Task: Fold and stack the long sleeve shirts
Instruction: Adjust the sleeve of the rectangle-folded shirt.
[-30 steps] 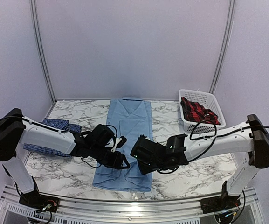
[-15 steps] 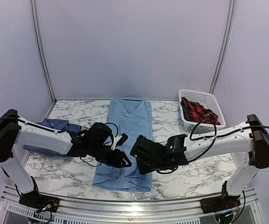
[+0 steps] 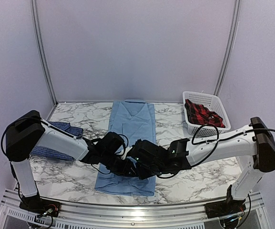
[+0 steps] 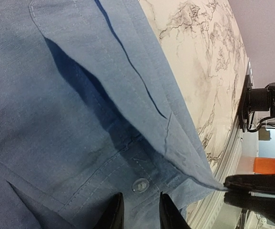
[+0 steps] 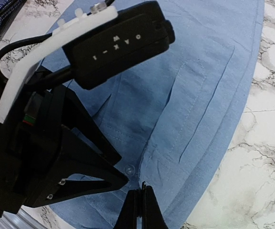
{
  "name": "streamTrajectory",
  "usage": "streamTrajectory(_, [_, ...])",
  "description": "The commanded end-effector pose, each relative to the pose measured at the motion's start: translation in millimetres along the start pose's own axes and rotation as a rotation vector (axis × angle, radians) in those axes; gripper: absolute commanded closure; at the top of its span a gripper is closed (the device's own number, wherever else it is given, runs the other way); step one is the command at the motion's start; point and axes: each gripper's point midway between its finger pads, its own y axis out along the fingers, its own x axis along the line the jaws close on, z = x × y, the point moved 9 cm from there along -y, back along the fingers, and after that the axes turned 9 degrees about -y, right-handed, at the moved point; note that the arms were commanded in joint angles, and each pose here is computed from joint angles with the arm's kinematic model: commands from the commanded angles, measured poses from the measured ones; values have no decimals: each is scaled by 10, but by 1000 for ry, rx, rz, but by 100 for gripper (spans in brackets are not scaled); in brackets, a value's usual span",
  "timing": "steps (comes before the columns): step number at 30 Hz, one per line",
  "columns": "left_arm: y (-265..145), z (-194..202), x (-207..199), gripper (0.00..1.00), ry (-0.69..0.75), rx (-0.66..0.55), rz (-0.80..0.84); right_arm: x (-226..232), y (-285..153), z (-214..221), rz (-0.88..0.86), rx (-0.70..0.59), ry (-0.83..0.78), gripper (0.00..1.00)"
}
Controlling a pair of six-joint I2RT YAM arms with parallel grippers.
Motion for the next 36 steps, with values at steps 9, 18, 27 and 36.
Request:
streamTrajectory(9, [-310, -58, -174, 78, 11, -106, -41, 129, 168, 82, -95, 25, -48, 78])
streamTrajectory(18, [-1090, -160, 206, 75, -135, -341, -275, -409, -43, -132, -293, -132, 132, 38])
streamTrajectory(27, [-1257, -941, 357, 80, -126, -414, -217, -1217, 313, -932, -420, -311, 248, 67])
streamTrajectory(36, [-1012, -2001, 403, 86, -87, -471, -144, -2009, 997, -1775, -438, -395, 311, 82])
